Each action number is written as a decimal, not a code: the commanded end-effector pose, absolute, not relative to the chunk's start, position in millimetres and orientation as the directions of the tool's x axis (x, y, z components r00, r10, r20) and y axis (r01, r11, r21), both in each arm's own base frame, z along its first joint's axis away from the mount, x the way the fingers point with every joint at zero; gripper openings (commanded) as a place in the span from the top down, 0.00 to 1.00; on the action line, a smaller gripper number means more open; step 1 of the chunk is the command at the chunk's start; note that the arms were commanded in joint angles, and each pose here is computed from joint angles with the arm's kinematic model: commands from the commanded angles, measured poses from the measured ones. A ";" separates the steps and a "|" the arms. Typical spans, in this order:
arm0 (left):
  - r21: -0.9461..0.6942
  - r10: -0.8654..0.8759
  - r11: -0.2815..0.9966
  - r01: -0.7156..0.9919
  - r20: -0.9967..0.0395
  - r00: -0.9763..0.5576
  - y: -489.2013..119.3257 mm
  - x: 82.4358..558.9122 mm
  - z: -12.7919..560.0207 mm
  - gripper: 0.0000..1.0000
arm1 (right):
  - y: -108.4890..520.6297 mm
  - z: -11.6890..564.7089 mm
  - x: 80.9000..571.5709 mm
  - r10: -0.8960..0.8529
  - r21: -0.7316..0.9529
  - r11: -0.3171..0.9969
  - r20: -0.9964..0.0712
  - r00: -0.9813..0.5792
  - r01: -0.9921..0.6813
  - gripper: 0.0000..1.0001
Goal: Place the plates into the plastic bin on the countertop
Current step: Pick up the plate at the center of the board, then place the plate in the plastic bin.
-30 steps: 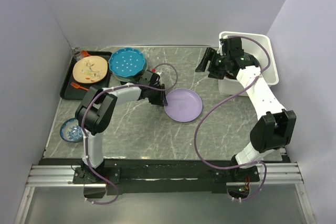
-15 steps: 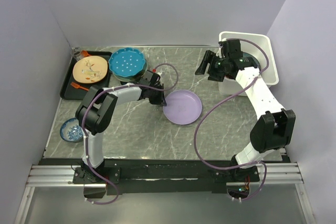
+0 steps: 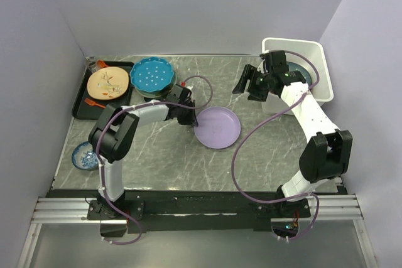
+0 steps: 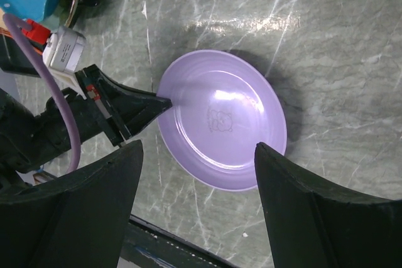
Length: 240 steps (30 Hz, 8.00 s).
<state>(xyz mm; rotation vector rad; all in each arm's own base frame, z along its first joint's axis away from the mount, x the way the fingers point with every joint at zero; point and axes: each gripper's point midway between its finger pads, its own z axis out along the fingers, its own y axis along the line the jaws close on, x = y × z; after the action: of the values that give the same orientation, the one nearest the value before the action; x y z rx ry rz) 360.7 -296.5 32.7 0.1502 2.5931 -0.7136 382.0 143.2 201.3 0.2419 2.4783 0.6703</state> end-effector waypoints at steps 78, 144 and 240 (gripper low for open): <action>-0.690 -0.213 0.659 0.299 -0.552 -0.806 -282.4 377.0 166.8 0.46 | 182.3 182.1 359.3 0.225 0.616 0.782 -0.422 -0.878 -0.095 0.99; -0.648 -0.401 0.727 0.227 -0.668 -0.627 -222.5 388.2 221.0 0.01 | 172.4 191.0 374.5 0.252 0.577 0.813 -0.466 -0.848 -0.076 1.00; -0.686 -0.384 0.712 0.149 -0.558 -0.736 -225.5 394.4 158.8 0.01 | -110.3 263.1 448.2 0.815 0.729 0.576 -0.549 -0.187 0.371 1.00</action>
<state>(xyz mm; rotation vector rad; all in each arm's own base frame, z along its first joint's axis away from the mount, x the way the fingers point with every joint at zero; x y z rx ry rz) 383.2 -217.9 137.3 -0.2158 2.2670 -0.9169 446.4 -90.1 231.9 0.9723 1.9188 0.6194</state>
